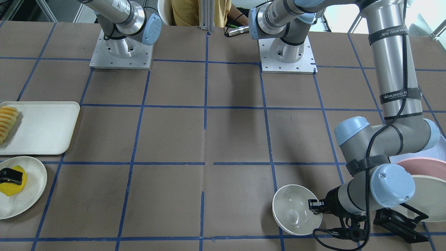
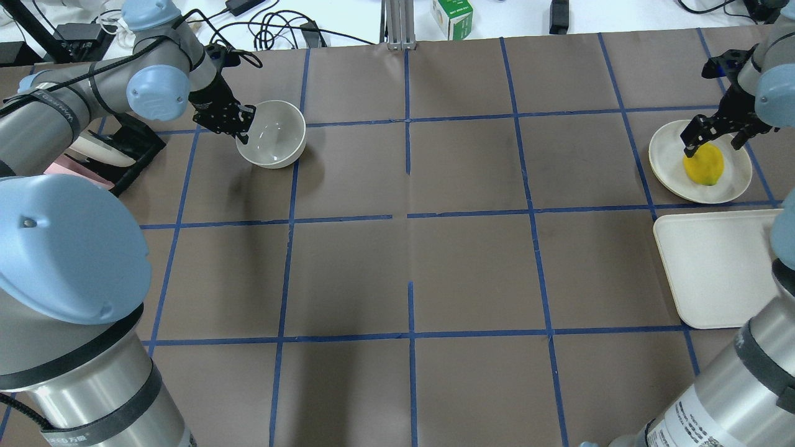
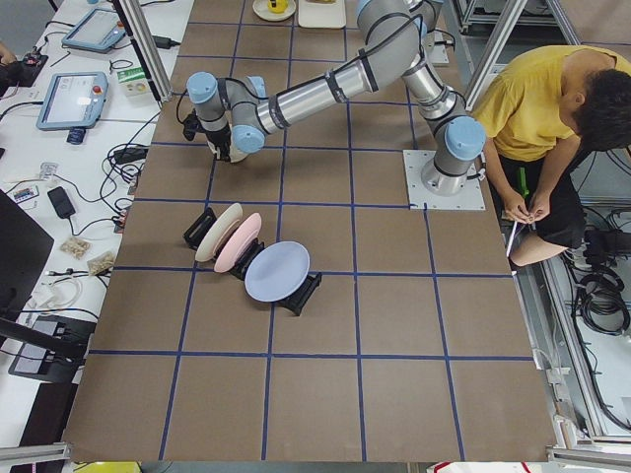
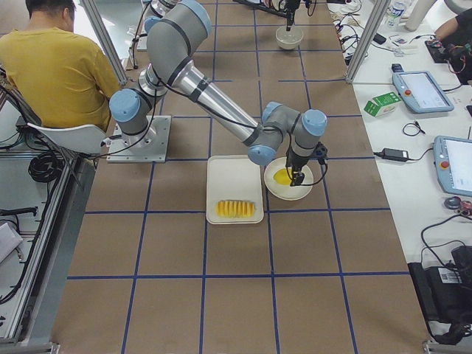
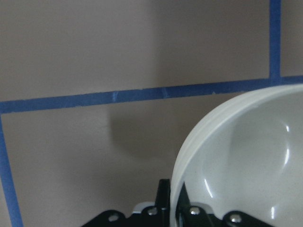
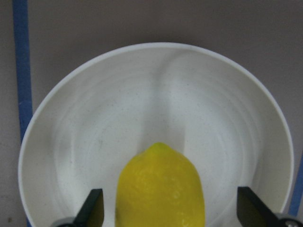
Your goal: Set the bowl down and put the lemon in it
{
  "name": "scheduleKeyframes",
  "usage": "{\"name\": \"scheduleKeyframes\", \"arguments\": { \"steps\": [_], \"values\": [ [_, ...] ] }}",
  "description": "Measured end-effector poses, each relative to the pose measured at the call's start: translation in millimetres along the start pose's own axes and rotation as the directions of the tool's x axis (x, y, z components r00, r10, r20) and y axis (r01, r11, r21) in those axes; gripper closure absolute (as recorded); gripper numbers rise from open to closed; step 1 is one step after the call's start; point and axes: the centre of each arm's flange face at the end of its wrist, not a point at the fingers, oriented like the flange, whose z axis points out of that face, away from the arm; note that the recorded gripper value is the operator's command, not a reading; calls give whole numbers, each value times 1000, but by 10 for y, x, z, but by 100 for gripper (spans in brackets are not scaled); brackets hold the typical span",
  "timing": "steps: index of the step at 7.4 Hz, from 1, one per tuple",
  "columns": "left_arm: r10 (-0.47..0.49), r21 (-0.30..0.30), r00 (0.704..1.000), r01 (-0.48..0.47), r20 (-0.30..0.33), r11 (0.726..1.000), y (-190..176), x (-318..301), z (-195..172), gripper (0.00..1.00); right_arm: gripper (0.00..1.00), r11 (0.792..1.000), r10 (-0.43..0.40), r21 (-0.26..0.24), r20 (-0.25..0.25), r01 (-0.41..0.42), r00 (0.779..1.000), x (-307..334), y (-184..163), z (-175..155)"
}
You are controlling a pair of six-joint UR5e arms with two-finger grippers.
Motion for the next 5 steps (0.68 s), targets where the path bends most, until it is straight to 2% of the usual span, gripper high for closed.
{"name": "scheduleKeyframes", "arguments": {
  "steps": [2,5],
  "values": [
    [-2,-38,1000,2,-21,999,104,241,-158,100,100,1000,7,-8,7,-7,1000,-9,8,38],
    [26,-132,995,-38,-91,991,555,1305,-236,100,100,997,72,-30,17,-71,997,-31,59,-109]
  ]
}}
